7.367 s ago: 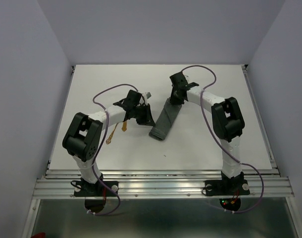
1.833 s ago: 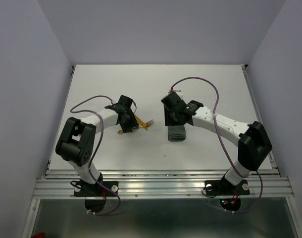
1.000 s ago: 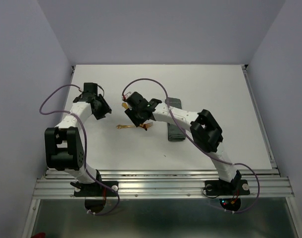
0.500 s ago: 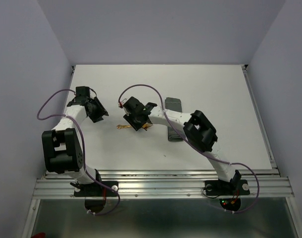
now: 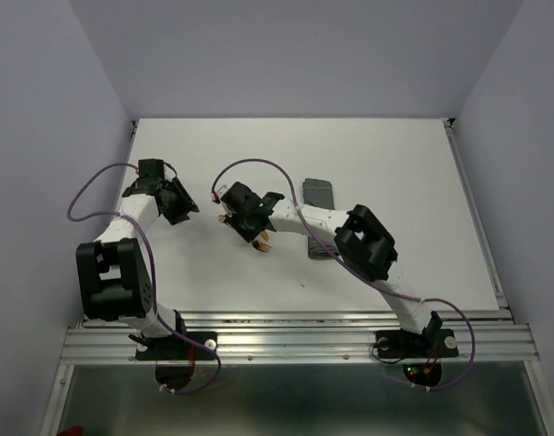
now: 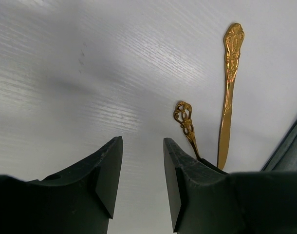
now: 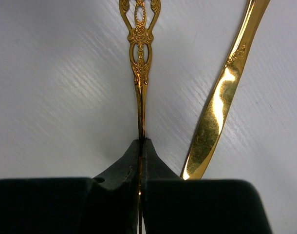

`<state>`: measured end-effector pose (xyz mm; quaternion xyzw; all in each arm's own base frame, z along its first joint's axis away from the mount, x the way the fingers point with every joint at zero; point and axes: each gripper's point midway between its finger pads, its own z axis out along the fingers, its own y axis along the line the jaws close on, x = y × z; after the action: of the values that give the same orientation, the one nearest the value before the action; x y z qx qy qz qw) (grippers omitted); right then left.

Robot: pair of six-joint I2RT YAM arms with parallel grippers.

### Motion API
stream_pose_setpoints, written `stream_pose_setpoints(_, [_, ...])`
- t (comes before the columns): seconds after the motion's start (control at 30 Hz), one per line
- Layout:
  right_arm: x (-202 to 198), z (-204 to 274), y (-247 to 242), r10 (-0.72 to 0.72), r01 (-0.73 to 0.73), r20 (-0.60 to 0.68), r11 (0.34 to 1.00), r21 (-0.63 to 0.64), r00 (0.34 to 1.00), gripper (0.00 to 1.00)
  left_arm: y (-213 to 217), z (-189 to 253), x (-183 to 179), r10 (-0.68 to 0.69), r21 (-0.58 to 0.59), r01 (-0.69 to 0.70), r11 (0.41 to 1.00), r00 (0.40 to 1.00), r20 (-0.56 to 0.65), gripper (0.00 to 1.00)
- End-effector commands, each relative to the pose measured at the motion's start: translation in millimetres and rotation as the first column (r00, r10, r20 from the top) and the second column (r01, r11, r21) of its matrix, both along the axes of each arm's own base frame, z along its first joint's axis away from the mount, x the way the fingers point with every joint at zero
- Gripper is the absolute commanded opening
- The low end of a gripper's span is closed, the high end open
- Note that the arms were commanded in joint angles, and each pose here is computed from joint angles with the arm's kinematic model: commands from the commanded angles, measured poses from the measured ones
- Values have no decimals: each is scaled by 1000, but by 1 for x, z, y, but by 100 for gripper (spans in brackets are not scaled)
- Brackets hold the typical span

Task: Fold the napkin into a case and place the utensils inside
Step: Pick up the fork from the center of the board, then insert the fork into the folded napkin.

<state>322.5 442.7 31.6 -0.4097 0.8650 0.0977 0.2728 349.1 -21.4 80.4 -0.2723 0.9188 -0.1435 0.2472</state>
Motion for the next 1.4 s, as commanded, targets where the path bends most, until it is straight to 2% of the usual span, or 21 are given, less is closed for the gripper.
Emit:
stream_pose_setpoints(0.0, [3,48,20,0,-8,63,992,125,998,1,4,28,4,-7,27,5,1000,996,92,50])
stream_pose_setpoints(0.23, [2,112,18,-84,47,118,957,286,990,1,-5,58,18,-40,-8,43,999,984,176,50])
stream_pose_setpoints(0.3, [3,127,7,-141,97,130,948,303,981,1,-11,63,23,-55,-37,63,997,980,192,49])
stream_pose_setpoints(0.4, [1,122,-24,-251,209,136,941,264,958,1,-26,75,30,-106,-51,121,991,968,227,49])
stream_pose_setpoints(0.47, [9,131,-58,-366,326,105,904,276,925,1,-44,84,40,-188,-37,204,978,950,249,49])
stream_pose_setpoints(0.5, [5,117,-77,-402,373,81,896,241,912,1,-68,84,39,-276,-8,287,958,930,243,49])
stream_pose_setpoints(0.53, [10,114,-100,-457,434,63,873,225,887,1,-76,82,44,-305,11,309,951,929,210,49])
stream_pose_setpoints(0.6, [7,127,-129,-544,520,21,813,262,839,1,-109,81,44,-387,22,391,920,901,198,48])
stream_pose_setpoints(0.63, [6,114,-153,-588,573,0,787,230,809,1,-120,77,48,-404,9,410,912,895,188,48])
stream_pose_setpoints(0.8, [-22,105,-221,-740,745,-109,642,181,664,1,-185,95,71,-490,-24,510,860,838,241,47])
stream_pose_setpoints(0.87, [-43,86,-231,-753,769,-155,626,134,640,1,-209,98,86,-536,-37,561,827,806,250,46])
stream_pose_setpoints(0.9, [-46,84,-236,-761,779,-166,613,131,627,1,-226,83,84,-575,-65,599,798,790,215,45])
stream_pose_setpoints(0.93, [-51,80,-238,-765,785,-176,608,118,619,1,-229,85,92,-579,-59,603,795,784,224,43])
stream_pose_setpoints(0.97, [-58,72,-243,-777,798,-185,595,91,601,1,-249,99,94,-606,-68,642,764,750,265,43])
stream_pose_setpoints(1.03, [-61,68,-246,-787,807,-187,585,74,588,1,-271,90,96,-641,-100,680,726,722,261,42])
stream_pose_setpoints(1.07, [-63,66,-246,-788,809,-193,584,69,585,1,-287,100,97,-660,-97,709,698,691,295,42])
stream_pose_setpoints(1.1, [-64,66,-246,-785,807,-198,587,67,587,1,-296,86,99,-673,-110,719,686,685,280,42])
stream_pose_setpoints(1.23, [-63,63,-242,-770,796,-221,601,65,599,1,-333,87,105,-712,-163,781,603,619,332,42])
stream_pose_setpoints(1.37, [-58,60,-240,-757,786,-229,613,78,612,1,-356,72,114,-723,-180,799,574,597,347,42])
